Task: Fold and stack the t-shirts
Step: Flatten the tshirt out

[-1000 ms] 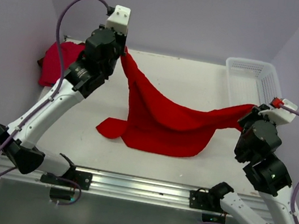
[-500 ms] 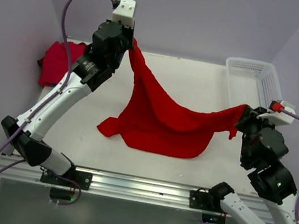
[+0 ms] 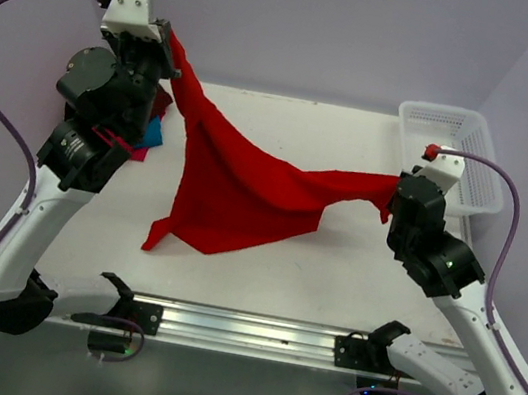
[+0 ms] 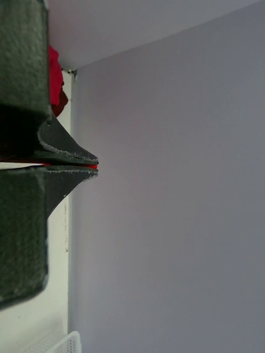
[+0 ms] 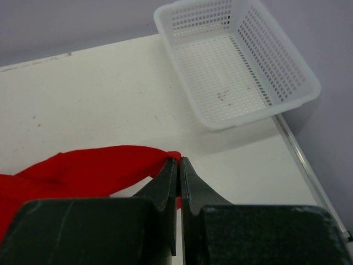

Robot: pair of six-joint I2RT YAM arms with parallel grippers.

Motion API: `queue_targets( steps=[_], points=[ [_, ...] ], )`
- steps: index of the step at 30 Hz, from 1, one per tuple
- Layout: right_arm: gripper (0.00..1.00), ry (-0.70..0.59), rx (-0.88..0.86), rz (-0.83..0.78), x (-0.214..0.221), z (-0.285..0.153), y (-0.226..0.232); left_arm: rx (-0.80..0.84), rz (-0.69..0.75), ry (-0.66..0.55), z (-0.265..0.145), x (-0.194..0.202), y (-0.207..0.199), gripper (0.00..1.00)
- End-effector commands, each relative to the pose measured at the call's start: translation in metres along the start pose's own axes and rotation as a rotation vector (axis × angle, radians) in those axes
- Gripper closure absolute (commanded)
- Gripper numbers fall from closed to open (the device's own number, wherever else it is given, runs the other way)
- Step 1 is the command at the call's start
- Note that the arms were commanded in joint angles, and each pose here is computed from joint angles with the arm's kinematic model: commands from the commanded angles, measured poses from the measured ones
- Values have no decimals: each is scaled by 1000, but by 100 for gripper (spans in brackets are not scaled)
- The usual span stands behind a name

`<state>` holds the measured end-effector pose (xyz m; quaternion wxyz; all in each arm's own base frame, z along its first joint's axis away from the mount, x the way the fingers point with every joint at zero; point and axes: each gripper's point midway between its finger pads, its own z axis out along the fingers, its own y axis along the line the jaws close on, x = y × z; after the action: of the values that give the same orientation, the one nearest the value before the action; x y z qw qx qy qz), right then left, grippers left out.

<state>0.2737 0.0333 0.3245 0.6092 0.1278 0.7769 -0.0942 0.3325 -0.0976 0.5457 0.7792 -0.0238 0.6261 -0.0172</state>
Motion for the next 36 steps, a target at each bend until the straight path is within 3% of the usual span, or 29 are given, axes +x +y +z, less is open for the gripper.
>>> queue_targets(
  steps=[1, 18, 29, 34, 35, 36],
  points=[
    [100, -38, 49, 63, -17, -3, -9, -30, 13, -36, -5, -20, 10, 100],
    [100, 8, 43, -29, 9, 30, 27, -14, -17, -68, -13, -38, 13, 100],
    [100, 129, -219, -98, 45, 104, 170, 22, -57, -74, -22, -56, 9, 100],
    [100, 224, -519, -130, 67, 117, 256, 46, -68, -62, -27, -58, 5, 100],
    [94, 216, -530, -127, 63, 117, 260, 46, -69, -61, -27, -58, 4, 100],
    [69, 213, -556, -127, 62, 115, 265, 45, -67, -55, -28, -57, 5, 100]
  ],
)
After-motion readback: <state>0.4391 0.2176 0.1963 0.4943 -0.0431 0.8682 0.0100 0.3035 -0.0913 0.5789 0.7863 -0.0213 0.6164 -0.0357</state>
